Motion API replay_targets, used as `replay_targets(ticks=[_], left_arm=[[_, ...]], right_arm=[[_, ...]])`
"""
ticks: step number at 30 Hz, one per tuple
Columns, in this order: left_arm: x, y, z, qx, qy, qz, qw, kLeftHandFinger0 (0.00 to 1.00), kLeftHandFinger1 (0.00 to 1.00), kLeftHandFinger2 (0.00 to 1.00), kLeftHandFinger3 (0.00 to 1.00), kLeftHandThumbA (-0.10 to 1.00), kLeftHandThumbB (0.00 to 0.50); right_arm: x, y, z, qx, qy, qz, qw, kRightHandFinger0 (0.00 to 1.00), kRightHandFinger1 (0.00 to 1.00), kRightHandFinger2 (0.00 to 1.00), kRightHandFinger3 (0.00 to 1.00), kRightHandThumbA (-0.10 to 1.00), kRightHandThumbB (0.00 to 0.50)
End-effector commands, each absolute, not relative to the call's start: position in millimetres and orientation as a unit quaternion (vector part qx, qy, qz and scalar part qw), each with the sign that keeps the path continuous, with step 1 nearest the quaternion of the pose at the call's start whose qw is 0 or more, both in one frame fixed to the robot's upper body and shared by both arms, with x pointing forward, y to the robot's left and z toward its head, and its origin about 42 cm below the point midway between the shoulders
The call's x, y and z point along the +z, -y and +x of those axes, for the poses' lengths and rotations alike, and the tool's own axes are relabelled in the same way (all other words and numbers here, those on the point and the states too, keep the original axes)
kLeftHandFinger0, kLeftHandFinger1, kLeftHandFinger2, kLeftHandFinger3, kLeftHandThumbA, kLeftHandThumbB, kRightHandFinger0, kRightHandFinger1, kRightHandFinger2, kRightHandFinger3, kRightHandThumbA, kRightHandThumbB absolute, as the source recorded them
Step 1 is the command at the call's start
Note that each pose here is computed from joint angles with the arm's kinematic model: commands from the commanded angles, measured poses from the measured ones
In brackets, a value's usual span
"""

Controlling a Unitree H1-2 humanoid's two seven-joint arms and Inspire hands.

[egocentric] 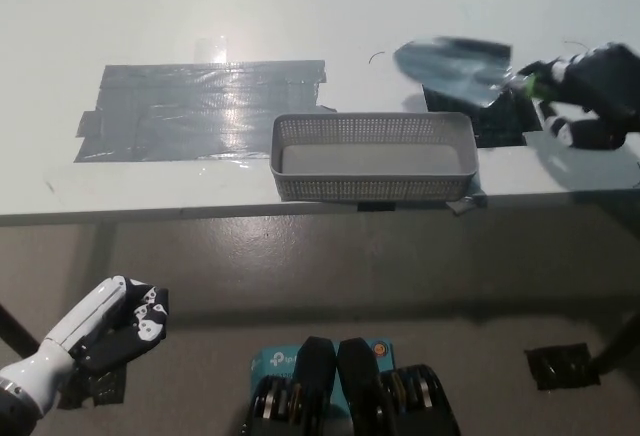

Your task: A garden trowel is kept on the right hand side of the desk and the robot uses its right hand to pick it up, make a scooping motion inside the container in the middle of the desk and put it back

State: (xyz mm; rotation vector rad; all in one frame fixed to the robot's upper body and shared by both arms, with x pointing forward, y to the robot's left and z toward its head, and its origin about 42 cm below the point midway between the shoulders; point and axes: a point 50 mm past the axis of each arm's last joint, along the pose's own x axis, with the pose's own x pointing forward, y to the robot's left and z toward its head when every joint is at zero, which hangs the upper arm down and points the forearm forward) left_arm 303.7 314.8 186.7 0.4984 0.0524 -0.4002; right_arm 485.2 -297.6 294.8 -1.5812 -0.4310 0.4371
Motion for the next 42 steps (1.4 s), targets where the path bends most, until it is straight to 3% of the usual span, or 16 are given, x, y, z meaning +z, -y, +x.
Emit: replay_targets(ticks=[1, 4, 8, 13, 18, 19, 23, 26, 27, 31, 33, 35, 38, 39, 41, 42], left_arm=[[194.1, -321.9, 305.3, -0.201, -0.027, 0.266, 0.942, 0.00, 0.00, 0.01, 0.06, -0.09, 0.500], [193.5, -324.4, 301.5, -0.201, -0.030, 0.269, 0.941, 0.00, 0.00, 0.03, 0.08, -0.08, 0.500], [192.6, -326.4, 299.7, -0.198, -0.034, 0.272, 0.941, 0.00, 0.00, 0.02, 0.08, -0.02, 0.500], [196.1, -325.2, 304.8, -0.203, -0.024, 0.269, 0.941, 0.00, 0.00, 0.00, 0.08, -0.07, 0.500], [199.8, -326.6, 303.8, -0.203, -0.024, 0.275, 0.939, 0.00, 0.01, 0.03, 0.09, -0.08, 0.500], [199.7, -326.5, 304.5, -0.203, -0.030, 0.276, 0.939, 0.00, 0.01, 0.04, 0.10, -0.07, 0.500], [202.0, -326.2, 306.5, -0.202, -0.024, 0.271, 0.941, 0.00, 0.00, 0.03, 0.09, -0.08, 0.500], [205.4, -325.5, 307.1, -0.205, -0.018, 0.270, 0.941, 0.00, 0.00, 0.01, 0.08, -0.10, 0.500], [207.5, -325.4, 308.7, -0.203, -0.020, 0.272, 0.940, 0.00, 0.00, 0.01, 0.08, -0.10, 0.500], [212.2, -325.0, 311.6, -0.204, -0.014, 0.280, 0.938, 0.00, 0.00, 0.01, 0.08, -0.07, 0.500], [214.1, -325.7, 312.2, -0.202, -0.015, 0.274, 0.940, 0.00, 0.00, 0.01, 0.08, -0.10, 0.500], [217.2, -325.1, 314.2, -0.205, -0.012, 0.281, 0.938, 0.00, 0.00, 0.02, 0.08, -0.08, 0.500], [218.9, -324.4, 315.9, -0.206, -0.012, 0.280, 0.938, 0.00, 0.00, 0.02, 0.09, -0.09, 0.500], [221.0, -323.8, 317.3, -0.205, -0.012, 0.284, 0.937, 0.00, 0.00, 0.02, 0.09, -0.09, 0.500], [223.8, -324.1, 318.7, -0.203, -0.010, 0.288, 0.936, 0.00, 0.00, 0.03, 0.09, -0.10, 0.500], [225.2, -324.5, 318.6, -0.203, -0.009, 0.286, 0.936, 0.00, 0.01, 0.04, 0.09, -0.10, 0.500]], right_arm=[[321.6, 290.1, 476.7, 0.216, 0.211, -0.678, 0.671, 0.00, 0.23, 0.60, 0.45, -0.10, 0.145], [328.0, 275.7, 469.0, 0.242, 0.228, -0.678, 0.656, 0.01, 0.31, 0.64, 0.46, -0.10, 0.157], [335.7, 267.5, 468.7, 0.255, 0.239, -0.680, 0.644, 0.00, 0.25, 0.63, 0.47, -0.10, 0.131], [361.3, 268.3, 467.9, 0.273, 0.248, -0.717, 0.591, 0.00, 0.25, 0.64, 0.49, -0.10, 0.222], [387.9, 279.6, 476.4, 0.268, 0.238, -0.730, 0.582, 0.00, 0.26, 0.62, 0.47, -0.10, 0.204], [403.3, 283.7, 480.0, 0.257, 0.237, -0.751, 0.560, 0.00, 0.25, 0.61, 0.50, -0.10, 0.235], [427.6, 288.3, 485.9, 0.255, 0.257, -0.754, 0.548, 0.00, 0.23, 0.58, 0.50, -0.10, 0.162], [449.8, 288.0, 487.3, 0.249, 0.261, -0.769, 0.528, 0.00, 0.22, 0.58, 0.47, -0.10, 0.203], [459.2, 285.8, 486.4, 0.247, 0.247, -0.790, 0.504, 0.00, 0.22, 0.59, 0.53, -0.10, 0.238], [464.2, 283.5, 482.9, 0.251, 0.251, -0.798, 0.487, 0.00, 0.17, 0.52, 0.36, -0.10, 0.185], [460.7, 282.9, 483.3, 0.262, 0.257, -0.790, 0.492, 0.00, 0.16, 0.50, 0.30, -0.10, 0.064], [455.7, 282.7, 483.1, 0.271, 0.252, -0.788, 0.492, 0.00, 0.12, 0.46, 0.23, -0.10, 0.013], [451.3, 281.8, 481.0, 0.277, 0.252, -0.790, 0.486, 0.00, 0.13, 0.50, 0.35, -0.10, 0.024], [448.2, 279.3, 479.3, 0.286, 0.248, -0.794, 0.476, 0.00, 0.12, 0.50, 0.43, -0.10, 0.069], [445.2, 275.7, 477.1, 0.292, 0.246, -0.801, 0.461, 0.00, 0.13, 0.52, 0.40, -0.10, 0.096], [440.5, 273.0, 473.4, 0.307, 0.241, -0.803, 0.451, 0.00, 0.10, 0.44, 0.48, -0.08, 0.125]])
